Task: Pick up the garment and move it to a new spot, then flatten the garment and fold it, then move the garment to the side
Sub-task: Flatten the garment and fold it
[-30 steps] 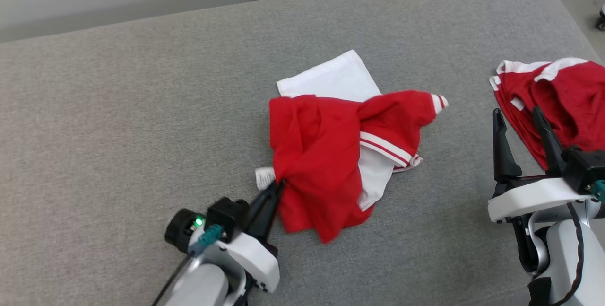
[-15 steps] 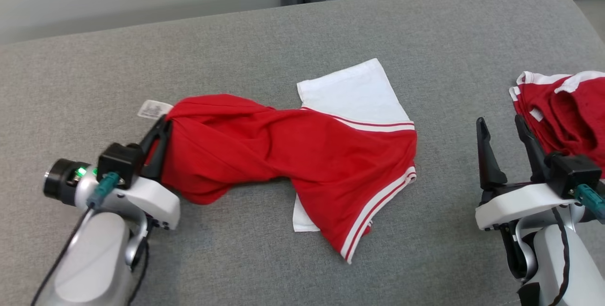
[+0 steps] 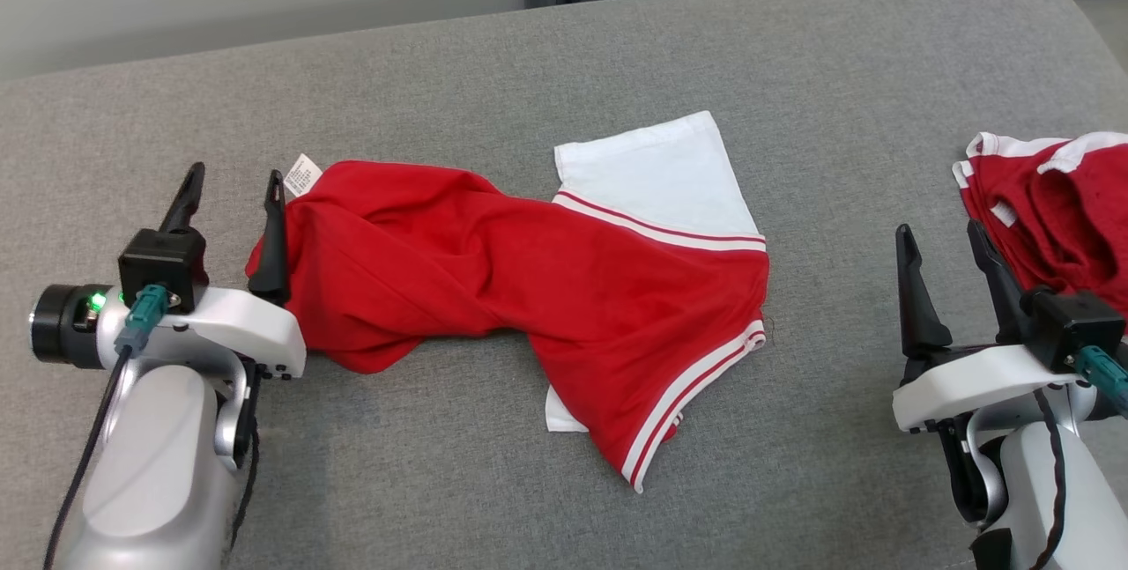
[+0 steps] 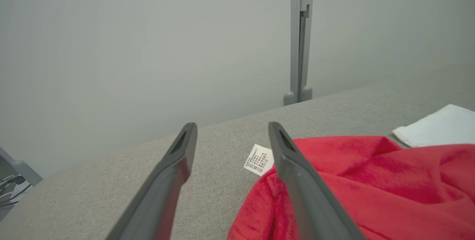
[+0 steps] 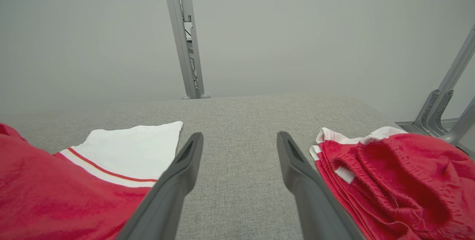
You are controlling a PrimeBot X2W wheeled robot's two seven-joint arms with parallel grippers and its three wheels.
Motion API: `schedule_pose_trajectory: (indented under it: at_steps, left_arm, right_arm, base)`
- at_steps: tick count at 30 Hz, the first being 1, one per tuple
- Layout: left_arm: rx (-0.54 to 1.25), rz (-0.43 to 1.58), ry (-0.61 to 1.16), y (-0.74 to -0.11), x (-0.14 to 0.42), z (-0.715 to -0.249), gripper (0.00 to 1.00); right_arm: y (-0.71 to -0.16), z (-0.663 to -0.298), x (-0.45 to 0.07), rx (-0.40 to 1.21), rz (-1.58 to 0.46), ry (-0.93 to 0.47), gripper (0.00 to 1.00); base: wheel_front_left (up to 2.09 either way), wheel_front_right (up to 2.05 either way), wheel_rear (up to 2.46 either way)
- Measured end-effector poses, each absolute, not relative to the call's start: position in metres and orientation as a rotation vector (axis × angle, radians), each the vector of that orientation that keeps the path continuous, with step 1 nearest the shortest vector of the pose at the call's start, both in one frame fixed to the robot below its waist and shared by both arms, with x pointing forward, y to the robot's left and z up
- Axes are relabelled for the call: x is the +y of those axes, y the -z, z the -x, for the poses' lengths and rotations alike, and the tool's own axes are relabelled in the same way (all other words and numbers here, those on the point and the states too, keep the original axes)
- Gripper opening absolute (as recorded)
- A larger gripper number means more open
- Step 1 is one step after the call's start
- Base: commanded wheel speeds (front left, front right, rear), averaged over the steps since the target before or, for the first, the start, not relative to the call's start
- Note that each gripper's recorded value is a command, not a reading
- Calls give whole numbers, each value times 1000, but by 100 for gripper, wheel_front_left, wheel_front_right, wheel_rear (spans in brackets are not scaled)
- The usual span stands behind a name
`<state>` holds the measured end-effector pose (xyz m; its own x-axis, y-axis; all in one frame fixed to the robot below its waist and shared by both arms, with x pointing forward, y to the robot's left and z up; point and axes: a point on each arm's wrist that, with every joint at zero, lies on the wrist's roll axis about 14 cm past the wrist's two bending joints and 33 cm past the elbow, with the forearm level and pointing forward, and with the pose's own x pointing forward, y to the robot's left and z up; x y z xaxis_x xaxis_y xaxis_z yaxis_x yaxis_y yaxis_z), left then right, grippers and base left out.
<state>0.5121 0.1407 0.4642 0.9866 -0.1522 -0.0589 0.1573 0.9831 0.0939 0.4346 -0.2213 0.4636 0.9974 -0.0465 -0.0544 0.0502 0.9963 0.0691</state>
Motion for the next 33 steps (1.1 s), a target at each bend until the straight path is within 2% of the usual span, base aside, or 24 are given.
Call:
schedule_pose_trajectory:
  at_steps: [9,17,19,21,23,24,26,27,28,33]
  left_arm:
    - [169,22,203,-431,116,-485,100]
    - [243,67,242,-415,97,-485,100]
    - [276,76,247,-407,94,-482,91]
    - [296,78,251,-403,91,-483,90]
    - [302,82,254,-402,89,-485,82]
    - [307,84,257,-402,87,-486,59]
    - [325,82,264,-397,84,-484,40]
    - [332,86,267,-395,83,-484,17]
    - [337,86,268,-394,83,-483,0]
    - [305,81,270,-404,83,-490,0]
  right_arm:
    - [-464,-436,-208,54,-79,13,100]
    - [-462,-433,-209,62,-80,17,100]
    - [-461,-431,-211,66,-79,22,100]
    - [-460,-430,-212,69,-79,25,100]
    - [-459,-429,-213,72,-78,29,100]
    - [-459,-429,-213,73,-78,30,100]
    - [-458,-429,-214,74,-78,31,100]
    - [-458,-429,-214,75,-78,31,100]
    - [-458,-429,-214,75,-78,32,100]
    - [-457,-430,-214,76,-80,32,100]
  base:
    - [0,0,0]
    - [0,0,0]
    - [0,0,0]
    - [0,0,0]
    - [0,0,0]
    - [0,0,0]
    - [0,0,0]
    - [0,0,0]
    - [0,0,0]
    - [0,0,0]
